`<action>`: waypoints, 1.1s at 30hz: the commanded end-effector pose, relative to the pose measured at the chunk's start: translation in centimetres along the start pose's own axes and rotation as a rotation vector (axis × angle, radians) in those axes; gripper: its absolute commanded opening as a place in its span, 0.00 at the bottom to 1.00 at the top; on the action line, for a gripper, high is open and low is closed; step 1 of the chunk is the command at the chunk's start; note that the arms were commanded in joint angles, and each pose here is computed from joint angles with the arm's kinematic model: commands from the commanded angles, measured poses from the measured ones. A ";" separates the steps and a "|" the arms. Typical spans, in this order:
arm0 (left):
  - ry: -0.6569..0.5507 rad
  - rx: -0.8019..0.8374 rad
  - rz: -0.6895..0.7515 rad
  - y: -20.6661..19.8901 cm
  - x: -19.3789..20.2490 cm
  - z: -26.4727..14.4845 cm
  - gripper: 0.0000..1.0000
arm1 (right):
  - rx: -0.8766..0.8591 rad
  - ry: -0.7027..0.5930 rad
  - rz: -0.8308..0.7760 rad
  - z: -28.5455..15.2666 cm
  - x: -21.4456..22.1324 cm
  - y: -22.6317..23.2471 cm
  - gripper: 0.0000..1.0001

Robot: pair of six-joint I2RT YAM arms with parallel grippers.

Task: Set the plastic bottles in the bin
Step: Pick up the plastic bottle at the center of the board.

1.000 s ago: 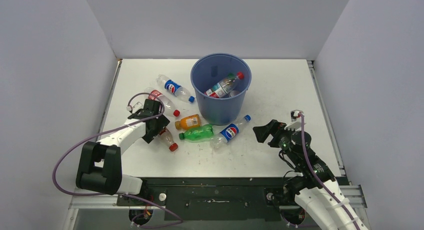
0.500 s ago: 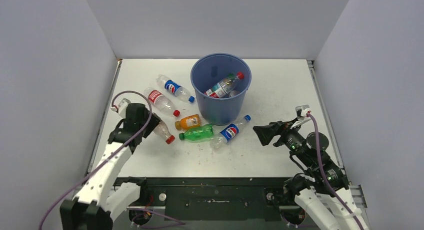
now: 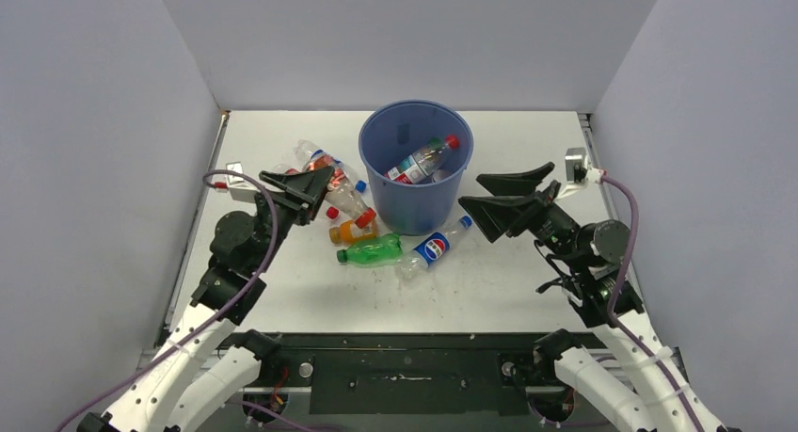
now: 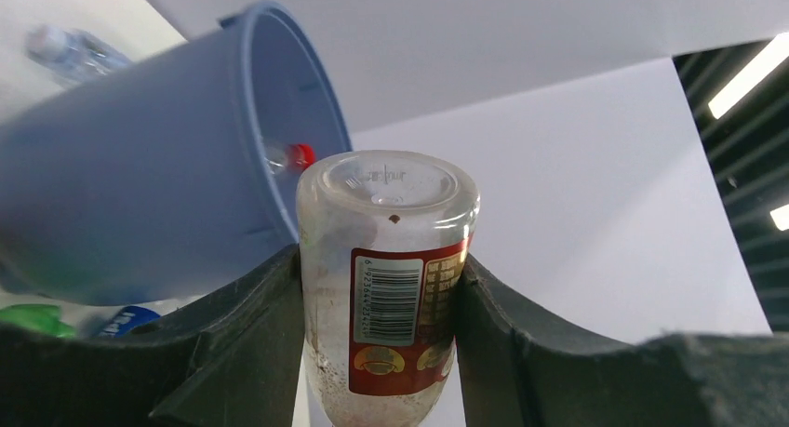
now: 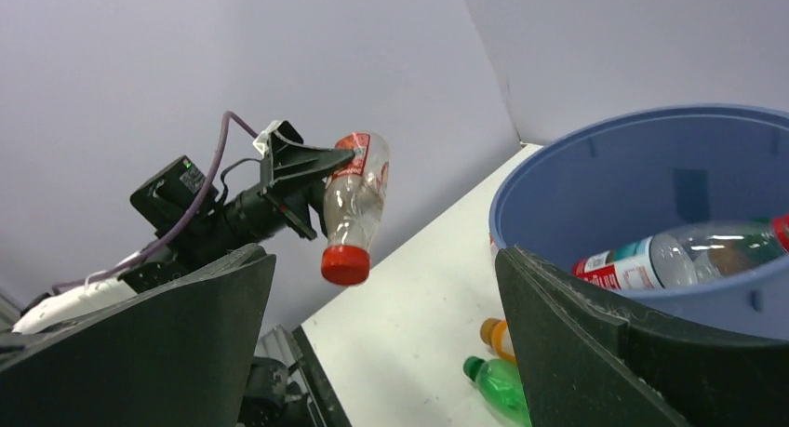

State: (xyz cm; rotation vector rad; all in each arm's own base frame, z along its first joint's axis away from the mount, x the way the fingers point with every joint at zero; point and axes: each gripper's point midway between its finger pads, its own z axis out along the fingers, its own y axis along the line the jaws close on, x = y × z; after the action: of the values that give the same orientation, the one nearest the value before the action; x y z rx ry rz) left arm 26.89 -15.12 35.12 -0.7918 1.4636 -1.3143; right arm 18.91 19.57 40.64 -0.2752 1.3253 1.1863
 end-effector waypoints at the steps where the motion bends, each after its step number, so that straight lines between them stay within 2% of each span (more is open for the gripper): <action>1: -0.013 0.270 -0.079 -9.5 0.0 -0.2 0.34 | -0.137 -0.107 -0.017 2.4 -4.7 3.6 0.93; 7: -0.021 0.321 -0.030 -12.0 1.2 0.7 0.33 | -0.105 -0.021 -0.082 6.3 -5.1 4.6 0.92; 11: -0.113 0.346 0.038 -13.6 -0.8 0.7 0.33 | -0.073 0.032 -0.178 9.1 -4.5 7.3 0.92; 15: -0.188 0.387 0.096 -16.0 -3.3 0.5 0.34 | -0.032 0.084 -0.234 10.4 -2.3 7.7 0.91; 20: -0.166 0.471 0.004 -17.1 -4.9 1.2 0.33 | -0.048 0.015 -0.192 11.5 -1.7 7.6 0.92; 28: -0.116 0.478 -0.080 -16.0 -4.0 1.9 0.32 | -0.099 0.017 -0.122 14.6 0.6 8.2 0.95; 31: -0.097 0.488 -0.086 -16.1 -3.6 1.6 0.32 | -0.066 -0.001 -0.110 15.2 0.7 7.4 1.00; 33: -0.099 0.482 -0.086 -15.8 -3.6 1.4 0.32 | -0.063 -0.004 -0.108 15.4 0.8 7.3 0.92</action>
State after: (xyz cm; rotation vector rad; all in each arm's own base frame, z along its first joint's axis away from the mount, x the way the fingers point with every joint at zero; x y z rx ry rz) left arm 29.37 -15.74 48.66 -0.6547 1.0783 -1.4987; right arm 22.37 35.18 44.21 -0.4641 1.3756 1.0913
